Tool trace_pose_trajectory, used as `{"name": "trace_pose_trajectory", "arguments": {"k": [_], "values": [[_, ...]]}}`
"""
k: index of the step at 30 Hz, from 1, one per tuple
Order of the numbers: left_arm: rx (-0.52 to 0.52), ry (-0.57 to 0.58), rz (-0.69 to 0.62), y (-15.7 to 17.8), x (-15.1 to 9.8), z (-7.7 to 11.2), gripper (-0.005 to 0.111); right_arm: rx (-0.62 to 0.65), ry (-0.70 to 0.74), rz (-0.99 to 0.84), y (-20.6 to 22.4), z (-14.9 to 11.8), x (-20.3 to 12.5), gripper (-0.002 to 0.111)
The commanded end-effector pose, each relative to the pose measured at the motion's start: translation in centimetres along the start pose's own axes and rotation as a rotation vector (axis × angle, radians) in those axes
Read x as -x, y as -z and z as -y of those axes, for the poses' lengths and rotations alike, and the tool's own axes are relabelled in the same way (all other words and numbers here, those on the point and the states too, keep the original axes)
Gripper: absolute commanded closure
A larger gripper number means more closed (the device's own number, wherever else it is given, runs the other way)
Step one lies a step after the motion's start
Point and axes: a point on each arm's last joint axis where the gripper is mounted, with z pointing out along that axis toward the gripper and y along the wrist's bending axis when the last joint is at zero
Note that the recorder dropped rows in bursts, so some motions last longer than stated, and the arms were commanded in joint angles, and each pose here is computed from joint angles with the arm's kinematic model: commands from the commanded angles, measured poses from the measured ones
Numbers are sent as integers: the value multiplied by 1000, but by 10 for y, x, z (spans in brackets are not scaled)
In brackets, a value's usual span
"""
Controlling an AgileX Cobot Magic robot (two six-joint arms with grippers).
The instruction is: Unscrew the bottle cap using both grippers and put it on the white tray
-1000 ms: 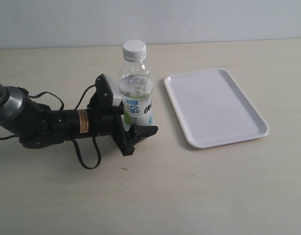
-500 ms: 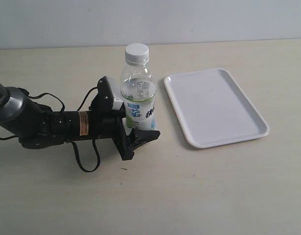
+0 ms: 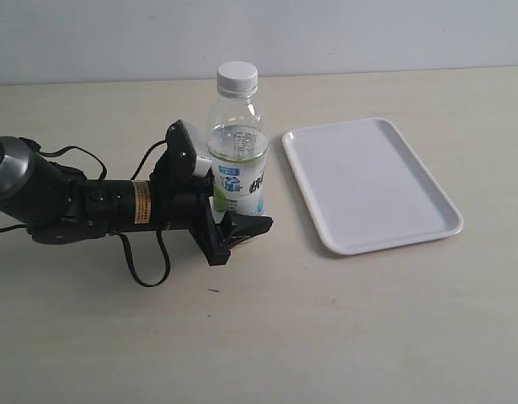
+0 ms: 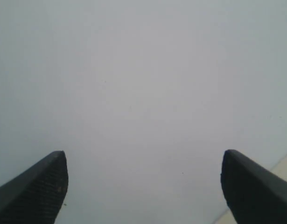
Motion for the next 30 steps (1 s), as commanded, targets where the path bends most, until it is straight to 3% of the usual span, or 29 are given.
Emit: {"name": "trace_pose_trajectory", "arguments": {"k": [1, 15, 19, 21, 23, 26, 30], "values": [[-5, -6, 50, 0, 11, 0, 107, 11, -9, 32, 1, 0, 2, 24], [-3, -5, 51, 0, 11, 0, 107, -29, 58, -85, 1, 4, -8, 25], [-3, -5, 51, 0, 11, 0, 107, -42, -44, -70, 1, 5, -7, 27], [-5, -6, 50, 0, 11, 0, 107, -27, -43, -18, 1, 3, -2, 39], [-5, -6, 50, 0, 11, 0, 107, -15, -66, 18, 1, 2, 1, 62], [-5, -6, 50, 0, 11, 0, 107, 26, 48, 82, 0, -6, 10, 108], [-5, -6, 50, 0, 11, 0, 107, 84, 235, 159, -3, -35, 34, 108]]}}
